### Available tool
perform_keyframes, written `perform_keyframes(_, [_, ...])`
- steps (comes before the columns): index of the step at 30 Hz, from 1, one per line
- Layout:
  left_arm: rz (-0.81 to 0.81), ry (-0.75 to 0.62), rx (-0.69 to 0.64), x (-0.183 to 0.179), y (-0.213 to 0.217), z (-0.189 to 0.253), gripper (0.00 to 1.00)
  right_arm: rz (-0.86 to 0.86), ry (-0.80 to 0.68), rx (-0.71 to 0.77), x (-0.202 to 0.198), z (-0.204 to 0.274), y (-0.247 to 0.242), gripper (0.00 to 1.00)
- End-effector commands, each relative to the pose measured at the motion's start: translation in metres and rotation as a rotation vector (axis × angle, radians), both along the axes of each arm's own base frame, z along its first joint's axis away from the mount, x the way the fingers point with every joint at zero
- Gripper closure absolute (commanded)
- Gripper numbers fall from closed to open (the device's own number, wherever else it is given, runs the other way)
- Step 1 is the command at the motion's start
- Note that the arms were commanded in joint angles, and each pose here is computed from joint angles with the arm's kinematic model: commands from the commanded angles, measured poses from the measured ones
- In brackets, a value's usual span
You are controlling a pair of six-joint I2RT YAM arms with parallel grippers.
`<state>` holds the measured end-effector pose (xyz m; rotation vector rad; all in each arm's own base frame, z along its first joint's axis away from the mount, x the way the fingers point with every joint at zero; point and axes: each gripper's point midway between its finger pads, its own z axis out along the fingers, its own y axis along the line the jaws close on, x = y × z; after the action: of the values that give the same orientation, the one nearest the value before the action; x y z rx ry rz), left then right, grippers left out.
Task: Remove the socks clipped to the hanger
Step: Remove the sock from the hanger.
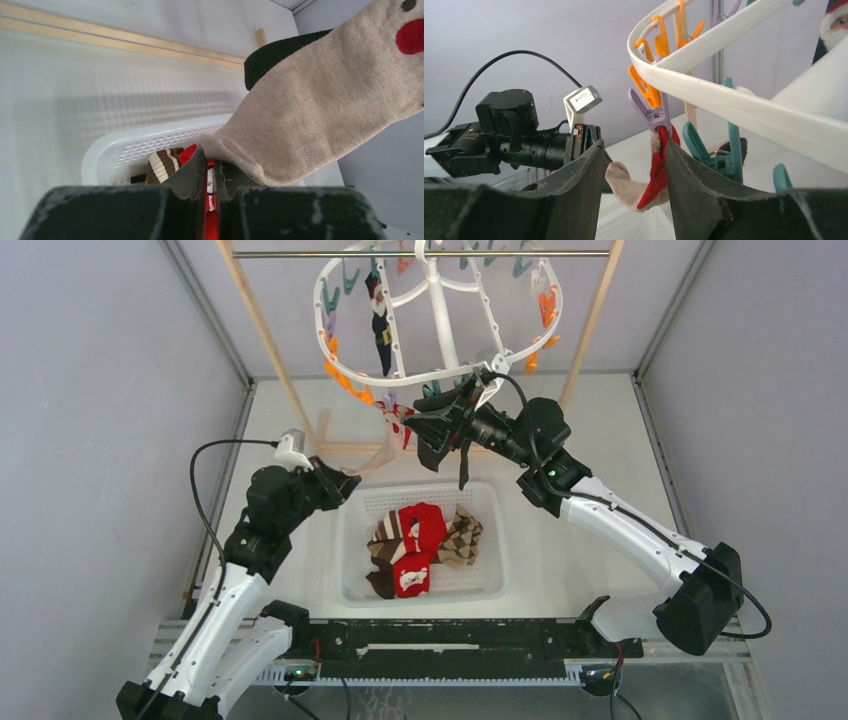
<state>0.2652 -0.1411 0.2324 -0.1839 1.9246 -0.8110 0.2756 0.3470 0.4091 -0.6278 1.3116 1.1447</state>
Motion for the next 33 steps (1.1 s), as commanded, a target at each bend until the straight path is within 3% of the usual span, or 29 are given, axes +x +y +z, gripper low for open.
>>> perform_keyframes(1, [-0.035,-0.088,-0.046,0.002,-0.006,0.042,0.90,-0.020,-0.160,0.083,-0.005,0.043,0.004,0.45])
perform_keyframes(18, [-0.067,-0.088,-0.037,-0.001,-0.009,0.041,0.90,-0.293,-0.223,-0.020,0.019,0.040,0.036,0.44])
perform_keyframes(33, [-0.078,-0.085,-0.037,-0.002,-0.011,0.038,0.90,-0.333,-0.206,-0.053,0.033,0.031,0.024,0.46])
